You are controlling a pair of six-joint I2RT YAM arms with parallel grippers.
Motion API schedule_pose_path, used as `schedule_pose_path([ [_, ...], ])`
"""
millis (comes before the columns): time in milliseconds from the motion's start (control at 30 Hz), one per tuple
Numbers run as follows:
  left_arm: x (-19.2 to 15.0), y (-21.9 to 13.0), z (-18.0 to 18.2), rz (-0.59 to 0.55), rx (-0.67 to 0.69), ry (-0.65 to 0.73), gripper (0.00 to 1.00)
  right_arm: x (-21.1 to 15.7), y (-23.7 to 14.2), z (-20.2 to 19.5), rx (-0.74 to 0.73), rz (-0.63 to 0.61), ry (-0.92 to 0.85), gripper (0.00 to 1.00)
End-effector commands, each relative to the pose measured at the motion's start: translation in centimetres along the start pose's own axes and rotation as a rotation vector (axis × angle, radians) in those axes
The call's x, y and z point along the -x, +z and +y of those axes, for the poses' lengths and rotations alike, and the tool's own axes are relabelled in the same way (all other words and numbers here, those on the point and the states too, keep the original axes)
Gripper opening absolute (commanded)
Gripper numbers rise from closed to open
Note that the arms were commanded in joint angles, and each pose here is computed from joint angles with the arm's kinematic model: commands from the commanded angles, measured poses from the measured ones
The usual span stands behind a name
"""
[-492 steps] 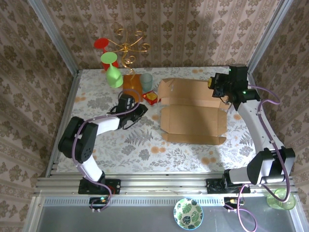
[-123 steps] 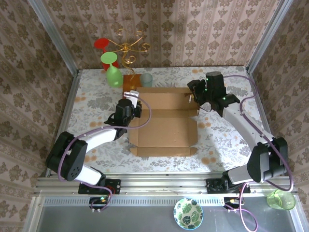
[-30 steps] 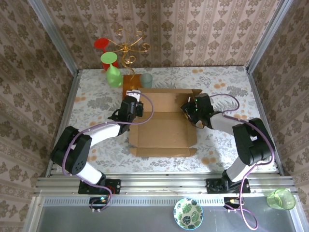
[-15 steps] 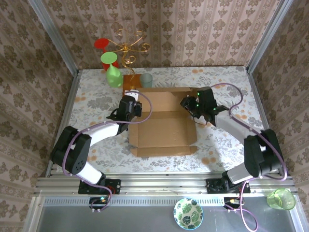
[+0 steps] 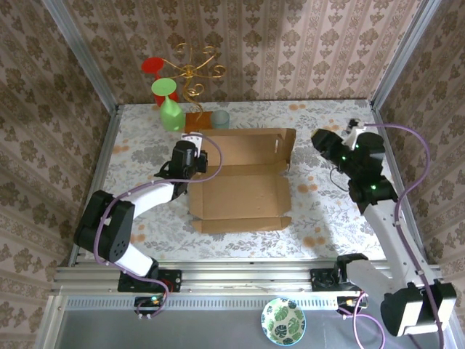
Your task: Fold the paper box
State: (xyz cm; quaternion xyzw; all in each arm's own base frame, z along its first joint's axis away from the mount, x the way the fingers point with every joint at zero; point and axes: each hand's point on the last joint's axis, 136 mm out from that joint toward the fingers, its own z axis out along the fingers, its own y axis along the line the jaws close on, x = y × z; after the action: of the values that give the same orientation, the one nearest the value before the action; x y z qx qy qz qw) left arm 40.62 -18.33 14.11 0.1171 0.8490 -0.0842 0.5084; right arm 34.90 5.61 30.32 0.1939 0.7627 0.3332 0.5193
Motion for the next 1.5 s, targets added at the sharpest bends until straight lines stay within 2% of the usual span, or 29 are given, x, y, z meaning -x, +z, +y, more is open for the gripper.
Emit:
schedule_pose_path([
  [0,2.0,-1.0,-0.3,-0.069,-0.052,0.010,0.00,0.1,0.9,-3.6,-0.063,-0.025,-0.050,0.42],
  [100,1.7,-1.3,-0.8,-0.074,-0.094,0.015,0.00,-0.6,2.6,-5.9,-0.077,-0.007,-0.156,0.41],
  [267,1.5,-1.6,0.6,-0.088,-0.111,0.012,0.00,-3.5,6.1,-9.4,-0.121,0.168,-0.335,0.41],
  [467,1.4,-1.8,1.1,-0.109,-0.123,-0.008,0.00,-6.2,9.2,-11.4,-0.122,0.321,-0.318,0.42],
  [867,1.1,-1.3,1.4,-0.114,-0.115,-0.024,0.00,-8.1,15.0,-11.2,-0.074,0.435,-0.336,0.46],
  [1000,1.1,-1.1,1.7,-0.108,-0.102,-0.033,0.00,-8.7,15.0,-9.4,0.018,0.431,-0.354,0.45],
  [1200,0.7,-0.7,2.2,-0.102,-0.075,-0.053,0.00,-9.3,12.8,-7.3,0.086,0.381,-0.387,0.44],
  [1467,0.6,-0.1,1.9,-0.098,-0.083,-0.055,0.00,-10.6,11.3,-6.6,0.117,0.384,-0.420,0.44],
])
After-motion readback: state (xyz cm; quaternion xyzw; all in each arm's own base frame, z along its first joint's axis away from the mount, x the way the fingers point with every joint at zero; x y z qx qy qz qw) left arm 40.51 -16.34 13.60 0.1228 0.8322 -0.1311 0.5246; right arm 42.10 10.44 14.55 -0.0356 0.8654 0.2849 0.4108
